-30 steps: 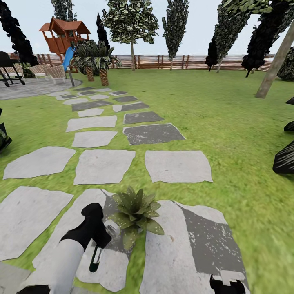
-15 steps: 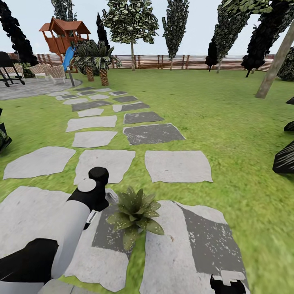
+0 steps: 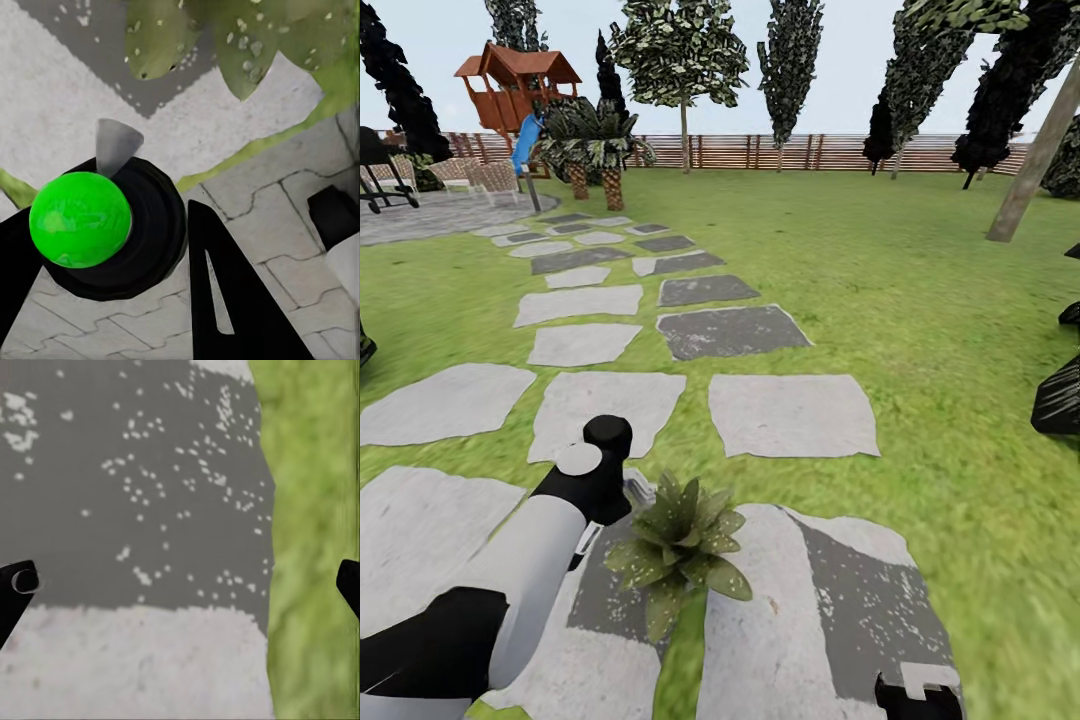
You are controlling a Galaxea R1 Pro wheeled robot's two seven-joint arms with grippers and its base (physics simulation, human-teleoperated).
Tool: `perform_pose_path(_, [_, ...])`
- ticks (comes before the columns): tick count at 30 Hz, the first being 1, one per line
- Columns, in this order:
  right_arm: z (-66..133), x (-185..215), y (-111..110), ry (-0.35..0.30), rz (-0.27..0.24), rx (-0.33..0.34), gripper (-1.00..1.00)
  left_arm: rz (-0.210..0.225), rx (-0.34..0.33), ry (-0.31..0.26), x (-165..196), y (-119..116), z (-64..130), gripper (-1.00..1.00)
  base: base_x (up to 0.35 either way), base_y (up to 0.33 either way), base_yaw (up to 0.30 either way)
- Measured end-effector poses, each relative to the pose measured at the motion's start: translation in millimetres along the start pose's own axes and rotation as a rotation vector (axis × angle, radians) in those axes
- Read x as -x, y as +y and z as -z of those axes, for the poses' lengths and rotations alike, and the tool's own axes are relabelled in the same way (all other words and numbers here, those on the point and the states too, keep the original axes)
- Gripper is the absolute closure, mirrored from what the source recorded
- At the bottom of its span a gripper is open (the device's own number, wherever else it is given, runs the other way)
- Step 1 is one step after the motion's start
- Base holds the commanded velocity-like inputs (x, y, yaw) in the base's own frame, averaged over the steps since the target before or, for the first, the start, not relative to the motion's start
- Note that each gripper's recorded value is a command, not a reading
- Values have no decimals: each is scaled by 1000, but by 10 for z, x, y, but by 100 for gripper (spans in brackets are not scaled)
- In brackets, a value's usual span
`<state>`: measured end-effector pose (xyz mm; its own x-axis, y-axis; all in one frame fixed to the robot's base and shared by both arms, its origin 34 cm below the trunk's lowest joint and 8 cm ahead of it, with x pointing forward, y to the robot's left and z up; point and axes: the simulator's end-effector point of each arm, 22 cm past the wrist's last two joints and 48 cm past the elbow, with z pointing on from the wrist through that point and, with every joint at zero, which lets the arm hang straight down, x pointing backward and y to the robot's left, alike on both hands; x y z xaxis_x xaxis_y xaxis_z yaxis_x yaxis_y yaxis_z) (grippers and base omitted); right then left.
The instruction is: Pick up the pesticide atomizer in the garden and spray insectifuge to fully cover both potted plants in the garden.
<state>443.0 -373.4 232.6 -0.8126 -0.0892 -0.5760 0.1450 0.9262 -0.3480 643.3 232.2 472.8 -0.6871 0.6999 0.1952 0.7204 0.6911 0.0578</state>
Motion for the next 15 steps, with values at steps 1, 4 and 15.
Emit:
perform_pose_path(1, [0,1,-1,0,0,0,-100,1,1,0,1,1,2,100,4,-321,0])
perform_pose_path(4, [-1,2,-1,-1,0,0,-100,1,2,0,0,5,3,100,-25,-322,0])
perform_pose_path(15, [-2,-2,2,1,0,0,-100,4,10,9,-39,49,-11,100,-286,-97,0])
